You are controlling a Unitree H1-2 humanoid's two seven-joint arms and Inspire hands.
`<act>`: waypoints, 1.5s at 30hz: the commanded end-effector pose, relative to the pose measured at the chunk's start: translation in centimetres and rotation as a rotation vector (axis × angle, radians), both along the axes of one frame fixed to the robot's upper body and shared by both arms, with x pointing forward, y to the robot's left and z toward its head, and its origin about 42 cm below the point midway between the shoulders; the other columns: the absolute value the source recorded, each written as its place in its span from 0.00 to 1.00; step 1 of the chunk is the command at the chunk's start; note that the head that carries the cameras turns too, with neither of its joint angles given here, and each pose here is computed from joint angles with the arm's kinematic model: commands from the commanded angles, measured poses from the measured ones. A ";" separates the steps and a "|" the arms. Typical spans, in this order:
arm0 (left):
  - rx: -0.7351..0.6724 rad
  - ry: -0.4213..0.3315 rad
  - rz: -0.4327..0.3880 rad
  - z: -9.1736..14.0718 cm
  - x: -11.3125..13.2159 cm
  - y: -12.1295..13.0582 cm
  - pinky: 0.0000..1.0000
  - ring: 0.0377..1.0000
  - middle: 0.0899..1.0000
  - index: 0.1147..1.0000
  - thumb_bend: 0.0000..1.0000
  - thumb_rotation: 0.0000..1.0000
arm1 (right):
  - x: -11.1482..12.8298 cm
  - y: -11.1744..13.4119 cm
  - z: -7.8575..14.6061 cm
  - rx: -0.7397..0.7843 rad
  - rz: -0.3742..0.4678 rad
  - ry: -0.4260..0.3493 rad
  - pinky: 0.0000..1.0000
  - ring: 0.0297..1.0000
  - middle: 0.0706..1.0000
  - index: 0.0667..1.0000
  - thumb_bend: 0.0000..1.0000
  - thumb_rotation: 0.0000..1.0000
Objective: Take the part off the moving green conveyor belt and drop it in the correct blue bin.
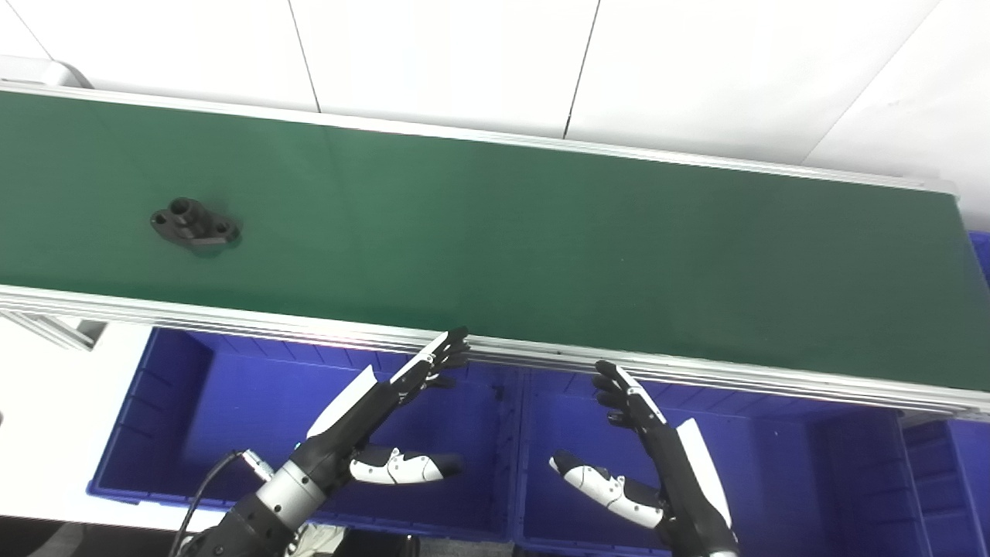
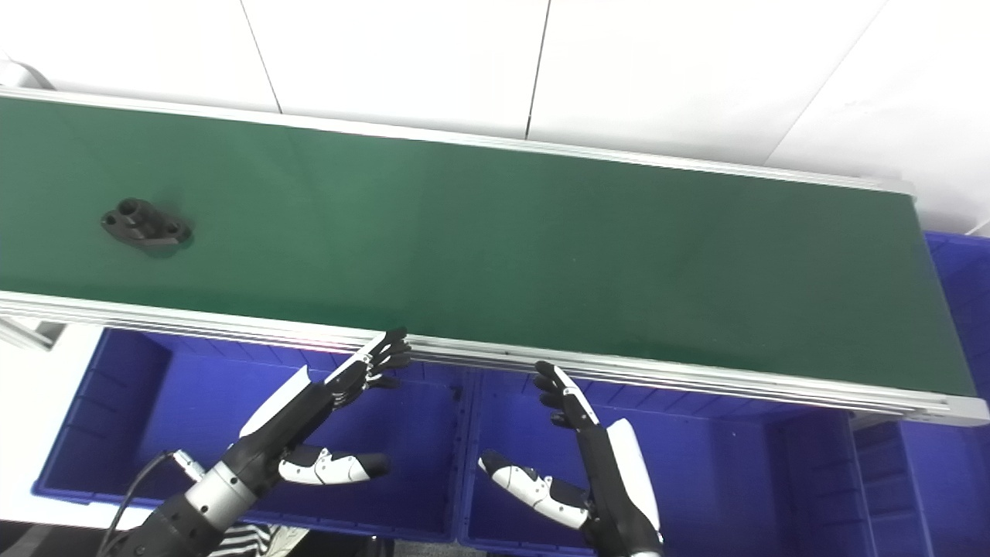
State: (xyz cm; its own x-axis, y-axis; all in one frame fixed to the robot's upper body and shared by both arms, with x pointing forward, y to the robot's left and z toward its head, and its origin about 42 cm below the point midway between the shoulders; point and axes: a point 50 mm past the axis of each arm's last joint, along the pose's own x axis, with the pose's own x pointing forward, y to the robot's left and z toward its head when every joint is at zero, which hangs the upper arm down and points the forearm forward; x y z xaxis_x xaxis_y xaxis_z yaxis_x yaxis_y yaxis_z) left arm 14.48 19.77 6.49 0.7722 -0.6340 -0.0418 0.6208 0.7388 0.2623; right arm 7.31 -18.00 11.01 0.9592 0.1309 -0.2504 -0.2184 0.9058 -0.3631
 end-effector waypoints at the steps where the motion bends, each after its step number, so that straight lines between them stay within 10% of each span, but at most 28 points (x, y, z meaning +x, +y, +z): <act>1: -0.014 -0.047 0.002 0.9 0.4 0.0 0.87 0.93 0.97 1.00 0.70 0.56 | 0.1 0.3 1.2 0.019 0.001 -0.067 0.80 0.85 0.86 0.90 0.66 0.44; 45: -0.041 -0.018 0.004 -1.6 -0.7 -3.4 0.85 0.92 0.96 0.97 0.72 0.42 | -0.8 -2.9 -1.0 0.006 -0.007 -0.039 0.81 0.86 0.87 0.91 0.58 0.30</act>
State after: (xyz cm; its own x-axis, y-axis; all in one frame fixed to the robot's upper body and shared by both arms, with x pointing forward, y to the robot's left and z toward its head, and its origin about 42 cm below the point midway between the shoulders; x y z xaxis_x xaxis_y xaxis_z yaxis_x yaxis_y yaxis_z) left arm 13.46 16.82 4.07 0.7715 -0.6325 -0.0689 0.6299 0.7442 0.2222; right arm 6.39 -20.94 9.29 0.9576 0.1119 -0.2655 -0.2071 0.9079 -0.3644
